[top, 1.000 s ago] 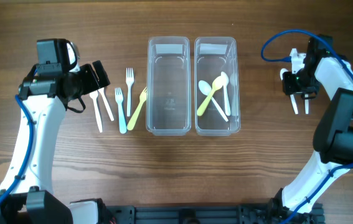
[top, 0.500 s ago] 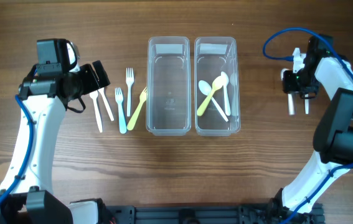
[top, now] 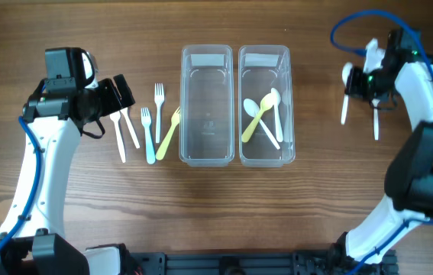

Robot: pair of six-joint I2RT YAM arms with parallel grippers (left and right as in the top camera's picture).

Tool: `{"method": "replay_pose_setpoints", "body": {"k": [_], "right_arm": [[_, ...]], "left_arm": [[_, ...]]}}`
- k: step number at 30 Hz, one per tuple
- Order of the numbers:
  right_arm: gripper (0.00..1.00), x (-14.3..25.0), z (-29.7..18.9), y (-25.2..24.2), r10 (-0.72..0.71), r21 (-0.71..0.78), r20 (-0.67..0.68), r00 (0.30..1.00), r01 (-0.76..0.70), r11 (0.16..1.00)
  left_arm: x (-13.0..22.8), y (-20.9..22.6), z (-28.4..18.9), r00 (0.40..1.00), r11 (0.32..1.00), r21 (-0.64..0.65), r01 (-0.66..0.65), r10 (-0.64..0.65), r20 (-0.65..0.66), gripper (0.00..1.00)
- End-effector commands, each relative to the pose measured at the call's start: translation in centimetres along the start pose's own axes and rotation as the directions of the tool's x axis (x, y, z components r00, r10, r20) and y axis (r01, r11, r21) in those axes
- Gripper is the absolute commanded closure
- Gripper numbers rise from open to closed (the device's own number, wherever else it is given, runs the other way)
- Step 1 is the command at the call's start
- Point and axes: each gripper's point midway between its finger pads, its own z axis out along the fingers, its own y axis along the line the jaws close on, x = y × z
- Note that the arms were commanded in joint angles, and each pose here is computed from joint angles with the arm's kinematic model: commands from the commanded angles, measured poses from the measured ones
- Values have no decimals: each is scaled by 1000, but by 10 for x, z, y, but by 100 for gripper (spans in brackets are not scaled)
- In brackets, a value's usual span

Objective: Pack container
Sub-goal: 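Place the white spoon into the right container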

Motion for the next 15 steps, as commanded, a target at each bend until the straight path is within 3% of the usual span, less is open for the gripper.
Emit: {"method": "replay_pose_setpoints", "body": {"k": [1, 6, 9, 15], "right_arm": [[95, -31, -74, 89, -21, -193, 185, 983, 57, 979], [95, -3, -103, 194, -137, -249, 219, 966, 191, 949], [96, 16, -75, 208, -89, -160, 160, 983, 115, 980], [96, 62, 3, 218, -117, -63, -24, 993, 115, 991]], "left_arm": [[-8, 0, -4, 1000, 1000, 0, -20, 20, 22, 0], [-8, 0, -4, 1000, 1000, 0, -21, 21, 22, 0], [-8, 0, -4, 1000, 1000, 0, -20, 20, 22, 0], [-8, 0, -4, 1000, 1000, 0, -20, 20, 22, 0]]}}
